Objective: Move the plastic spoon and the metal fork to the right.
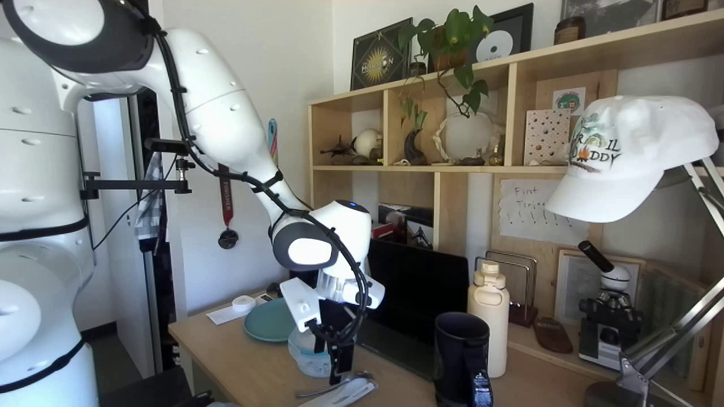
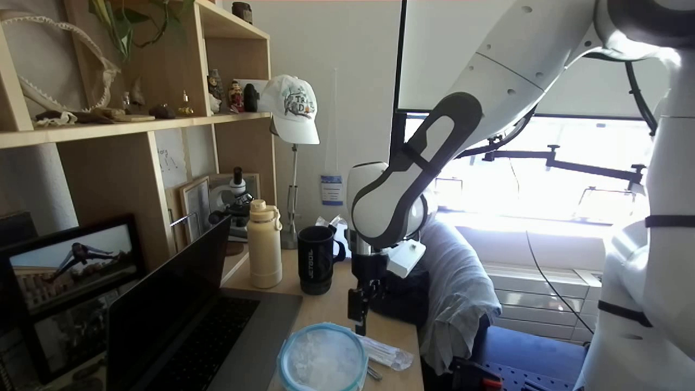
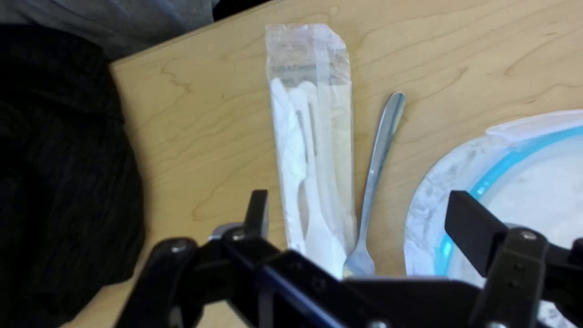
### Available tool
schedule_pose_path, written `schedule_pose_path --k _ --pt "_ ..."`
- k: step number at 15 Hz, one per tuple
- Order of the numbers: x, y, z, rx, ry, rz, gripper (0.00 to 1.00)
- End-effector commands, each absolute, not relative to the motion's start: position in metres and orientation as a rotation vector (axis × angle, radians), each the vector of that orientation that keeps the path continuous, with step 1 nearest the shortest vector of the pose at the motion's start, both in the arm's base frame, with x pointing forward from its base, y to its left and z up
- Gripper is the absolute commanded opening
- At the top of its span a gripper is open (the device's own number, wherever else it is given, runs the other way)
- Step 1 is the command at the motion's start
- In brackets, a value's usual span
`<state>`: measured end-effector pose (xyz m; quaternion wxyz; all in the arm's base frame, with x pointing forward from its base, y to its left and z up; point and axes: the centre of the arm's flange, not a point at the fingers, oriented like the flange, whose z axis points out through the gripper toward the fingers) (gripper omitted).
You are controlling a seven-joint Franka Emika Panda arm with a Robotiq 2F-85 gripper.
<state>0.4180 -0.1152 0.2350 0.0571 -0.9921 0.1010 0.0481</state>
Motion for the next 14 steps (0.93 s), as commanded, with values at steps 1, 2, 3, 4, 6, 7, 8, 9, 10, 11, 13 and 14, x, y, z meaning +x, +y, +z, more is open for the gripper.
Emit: schedule_pose_path --k 1,2,3,4,6,7,8,9,10,11,13,14 --pt "0.42 -0.085 0.299 -3.036 0.221 0.166 1.0" --pt "0.425 -0.073 0.315 -3.051 0.172 0.179 1.0" --pt "0.43 -0.06 0.331 -3.065 0.128 0.188 1.0" --pt "0.435 -0.045 0.347 -3.081 0.083 0.194 1.0" --pt "0.441 -0.017 0.377 -3.112 0.0 0.192 1.0" --pt "0.443 0.0 0.393 -3.127 -0.034 0.187 1.0" --pt "0.443 0.012 0.405 -3.138 -0.065 0.175 1.0" --pt "0.445 0.027 0.419 -3.152 -0.093 0.17 1.0" --pt "0.445 0.039 0.431 -3.168 -0.119 0.169 1.0" --pt "0.444 0.049 0.44 -3.183 -0.138 0.167 1.0" --pt "0.443 0.065 0.455 -3.207 -0.152 0.168 1.0" --pt "0.441 0.07 0.46 -3.22 -0.151 0.167 1.0"
